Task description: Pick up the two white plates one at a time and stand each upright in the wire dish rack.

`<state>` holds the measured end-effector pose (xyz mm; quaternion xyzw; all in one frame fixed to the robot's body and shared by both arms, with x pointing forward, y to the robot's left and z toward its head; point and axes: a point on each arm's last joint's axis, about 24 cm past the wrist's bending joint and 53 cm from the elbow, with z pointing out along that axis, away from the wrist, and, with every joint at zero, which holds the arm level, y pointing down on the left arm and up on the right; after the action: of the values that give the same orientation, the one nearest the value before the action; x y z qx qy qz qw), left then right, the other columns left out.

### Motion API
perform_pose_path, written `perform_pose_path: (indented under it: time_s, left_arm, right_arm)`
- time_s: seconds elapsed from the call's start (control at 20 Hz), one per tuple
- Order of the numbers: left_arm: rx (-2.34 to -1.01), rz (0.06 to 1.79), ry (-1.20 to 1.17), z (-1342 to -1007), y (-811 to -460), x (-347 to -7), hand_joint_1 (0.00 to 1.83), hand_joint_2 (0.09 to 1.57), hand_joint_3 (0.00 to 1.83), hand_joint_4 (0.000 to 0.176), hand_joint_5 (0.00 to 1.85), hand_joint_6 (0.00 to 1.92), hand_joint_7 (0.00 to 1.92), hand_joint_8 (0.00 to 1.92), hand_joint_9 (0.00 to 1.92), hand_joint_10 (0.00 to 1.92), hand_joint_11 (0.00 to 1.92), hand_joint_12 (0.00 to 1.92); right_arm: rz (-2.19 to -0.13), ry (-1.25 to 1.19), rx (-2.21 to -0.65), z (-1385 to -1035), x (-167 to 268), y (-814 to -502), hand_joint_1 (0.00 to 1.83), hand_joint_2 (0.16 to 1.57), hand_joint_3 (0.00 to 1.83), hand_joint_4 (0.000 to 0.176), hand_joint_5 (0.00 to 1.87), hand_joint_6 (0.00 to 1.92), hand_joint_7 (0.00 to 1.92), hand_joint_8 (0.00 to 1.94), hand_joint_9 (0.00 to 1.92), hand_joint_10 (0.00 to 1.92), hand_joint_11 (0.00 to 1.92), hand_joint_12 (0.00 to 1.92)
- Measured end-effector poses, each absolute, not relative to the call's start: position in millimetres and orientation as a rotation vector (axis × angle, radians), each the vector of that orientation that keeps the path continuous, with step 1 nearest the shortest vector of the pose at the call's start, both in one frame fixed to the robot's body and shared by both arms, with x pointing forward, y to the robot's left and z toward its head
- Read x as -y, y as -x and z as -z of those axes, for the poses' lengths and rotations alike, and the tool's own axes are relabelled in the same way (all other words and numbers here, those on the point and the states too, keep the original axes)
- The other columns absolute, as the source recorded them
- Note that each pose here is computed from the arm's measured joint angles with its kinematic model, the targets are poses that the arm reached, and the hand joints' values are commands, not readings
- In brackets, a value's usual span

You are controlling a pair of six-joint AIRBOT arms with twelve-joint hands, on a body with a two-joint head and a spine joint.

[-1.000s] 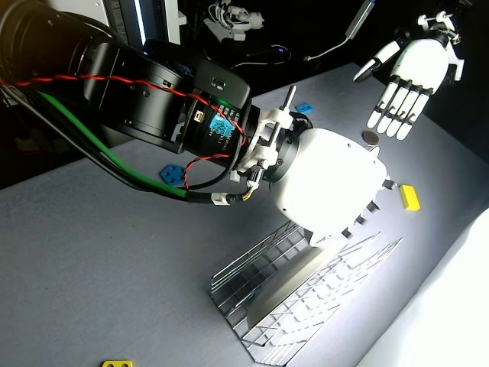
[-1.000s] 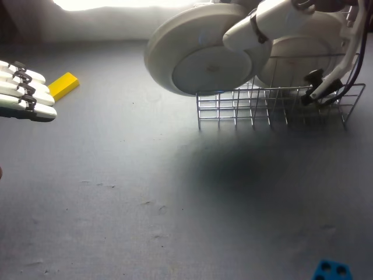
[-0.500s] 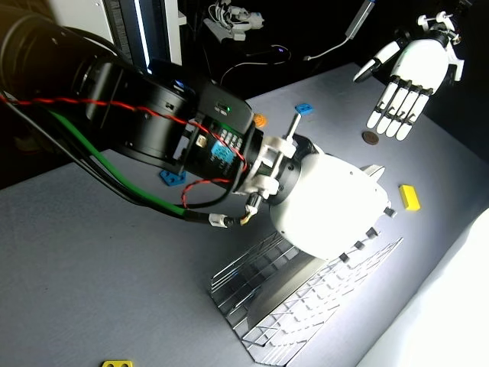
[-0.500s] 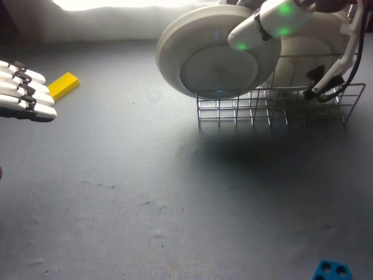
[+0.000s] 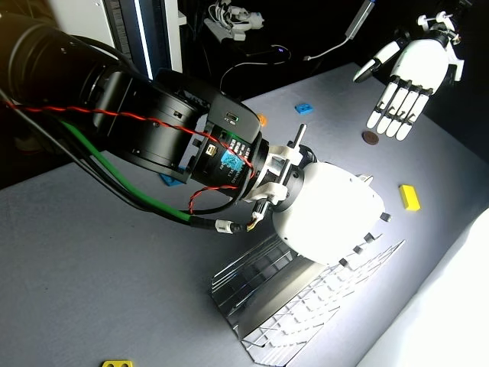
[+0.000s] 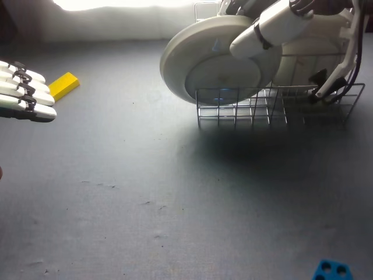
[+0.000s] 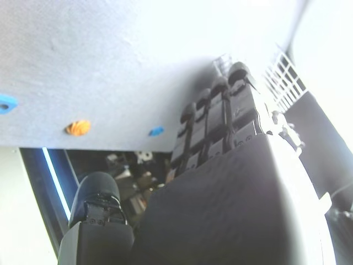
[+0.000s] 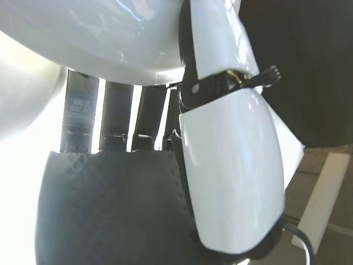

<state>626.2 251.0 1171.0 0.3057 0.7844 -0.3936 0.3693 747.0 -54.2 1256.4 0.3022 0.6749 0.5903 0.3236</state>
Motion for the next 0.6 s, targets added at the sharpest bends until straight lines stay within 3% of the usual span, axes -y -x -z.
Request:
perform_pose_path:
  time_s: [0.15, 0.2, 0.25, 0.4, 0.55, 0.6]
  left_arm:
    - [-2.013, 1.010, -0.785, -1171.0, -626.2, -251.0, 0.00, 1.17, 0.00, 0.000, 0.02, 0.00, 0.03, 0.00, 0.02, 0.00, 0.01, 0.01]
    - [-2.013, 1.011, -0.785, -1171.1, -626.1, -250.9, 0.00, 1.17, 0.00, 0.000, 0.02, 0.00, 0.03, 0.00, 0.02, 0.00, 0.02, 0.01]
    - [-2.013, 1.010, -0.785, -1171.0, -626.2, -251.0, 0.00, 1.17, 0.00, 0.000, 0.01, 0.00, 0.01, 0.00, 0.01, 0.00, 0.01, 0.00]
    - [-2.013, 1.010, -0.785, -1171.0, -626.2, -251.0, 0.00, 1.17, 0.00, 0.000, 0.01, 0.00, 0.03, 0.01, 0.01, 0.00, 0.00, 0.00]
    - [-2.013, 1.010, -0.785, -1170.9, -626.1, -250.8, 0.00, 1.16, 0.00, 0.000, 0.02, 0.01, 0.04, 0.01, 0.03, 0.01, 0.01, 0.01]
    - [-2.013, 1.011, -0.786, -1170.9, -626.0, -250.7, 0.00, 1.16, 0.00, 0.000, 0.02, 0.01, 0.03, 0.01, 0.03, 0.01, 0.01, 0.01]
  right_arm:
    - [-1.509, -0.735, -1.786, -1252.3, 52.5, -746.2, 1.38, 1.06, 0.00, 0.000, 1.03, 0.89, 1.16, 0.61, 0.99, 1.05, 0.74, 1.23]
    - [-1.502, -0.723, -1.788, -1252.1, 51.9, -746.0, 1.27, 1.07, 0.00, 0.000, 1.04, 0.92, 1.13, 0.69, 0.96, 0.68, 0.68, 1.24]
    - [-1.486, -0.697, -1.793, -1251.2, 50.7, -745.6, 1.25, 1.07, 0.00, 0.027, 1.05, 0.90, 1.14, 0.69, 1.02, 0.45, 0.67, 1.24]
    - [-1.459, -0.649, -1.796, -1251.7, 49.5, -745.5, 1.23, 1.09, 0.00, 0.028, 1.00, 0.99, 1.09, 0.77, 1.06, 0.19, 0.59, 1.27]
    - [-1.448, -0.631, -1.797, -1251.9, 49.4, -745.5, 1.22, 1.11, 0.00, 0.026, 0.96, 1.07, 1.01, 0.88, 1.05, 0.10, 0.53, 1.23]
    - [-1.447, -0.631, -1.797, -1251.9, 49.4, -745.5, 1.18, 1.11, 0.00, 0.000, 0.98, 0.98, 0.95, 0.44, 1.04, 0.08, 0.53, 1.20]
